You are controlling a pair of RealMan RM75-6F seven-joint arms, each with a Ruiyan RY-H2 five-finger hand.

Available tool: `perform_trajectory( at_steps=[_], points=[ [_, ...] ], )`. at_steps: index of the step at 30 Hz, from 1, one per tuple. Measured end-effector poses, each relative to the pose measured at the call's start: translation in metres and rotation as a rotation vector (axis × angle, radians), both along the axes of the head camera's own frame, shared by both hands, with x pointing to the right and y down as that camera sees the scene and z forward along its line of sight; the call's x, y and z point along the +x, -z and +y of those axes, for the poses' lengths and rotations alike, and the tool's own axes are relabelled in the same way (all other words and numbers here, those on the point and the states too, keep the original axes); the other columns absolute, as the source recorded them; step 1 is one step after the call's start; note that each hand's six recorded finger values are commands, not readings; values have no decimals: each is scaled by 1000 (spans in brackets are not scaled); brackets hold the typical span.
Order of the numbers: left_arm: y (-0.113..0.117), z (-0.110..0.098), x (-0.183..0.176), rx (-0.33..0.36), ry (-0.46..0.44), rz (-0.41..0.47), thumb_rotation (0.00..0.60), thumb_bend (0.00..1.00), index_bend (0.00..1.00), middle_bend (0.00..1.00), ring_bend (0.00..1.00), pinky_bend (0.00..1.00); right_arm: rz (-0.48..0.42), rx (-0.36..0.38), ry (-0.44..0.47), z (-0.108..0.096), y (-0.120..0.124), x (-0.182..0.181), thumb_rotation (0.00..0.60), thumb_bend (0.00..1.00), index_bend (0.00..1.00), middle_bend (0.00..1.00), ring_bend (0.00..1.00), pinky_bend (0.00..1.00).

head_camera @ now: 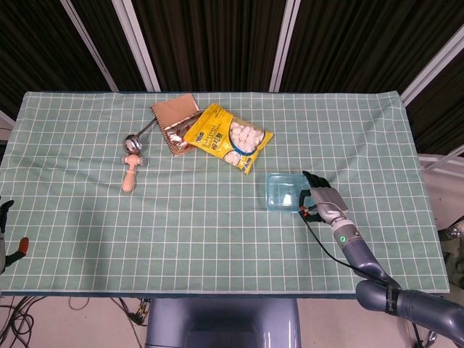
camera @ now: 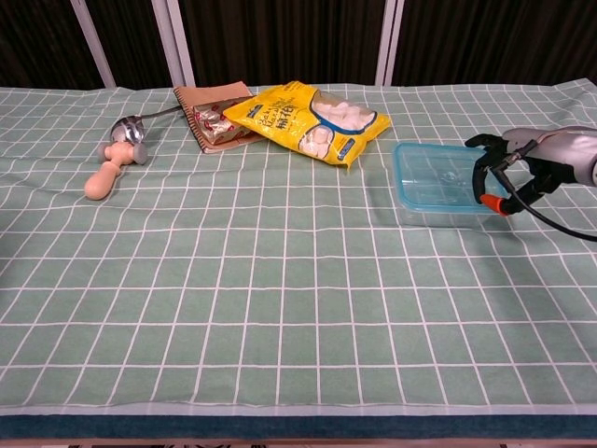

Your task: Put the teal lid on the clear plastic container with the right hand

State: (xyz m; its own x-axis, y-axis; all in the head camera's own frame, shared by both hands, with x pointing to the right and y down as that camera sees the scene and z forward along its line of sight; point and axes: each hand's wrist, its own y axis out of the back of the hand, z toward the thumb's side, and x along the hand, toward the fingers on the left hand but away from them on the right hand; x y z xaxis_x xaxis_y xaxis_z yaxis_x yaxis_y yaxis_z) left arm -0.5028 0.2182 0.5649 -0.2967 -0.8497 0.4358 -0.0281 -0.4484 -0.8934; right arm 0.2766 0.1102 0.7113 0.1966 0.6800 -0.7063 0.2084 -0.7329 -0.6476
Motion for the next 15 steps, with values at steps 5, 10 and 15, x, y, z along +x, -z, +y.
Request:
perform_trajectory(
  at_steps=[5, 10, 15],
  points=[
    [0, 0, 0, -2, 0, 0, 600, 347, 133, 0, 0, 0, -14, 4, -9, 0, -2, 1, 600, 534, 589, 0, 0, 0],
    [0, 0, 0, -1, 1, -1, 600, 348, 133, 0, 0, 0, -24, 13, -12, 0, -5, 2, 600, 534, 589, 0, 0, 0],
    [0, 0, 0, -3, 0, -1, 600, 347, 133, 0, 0, 0, -31, 24, -9, 1, -6, 1, 600, 533, 589, 0, 0, 0]
  ],
)
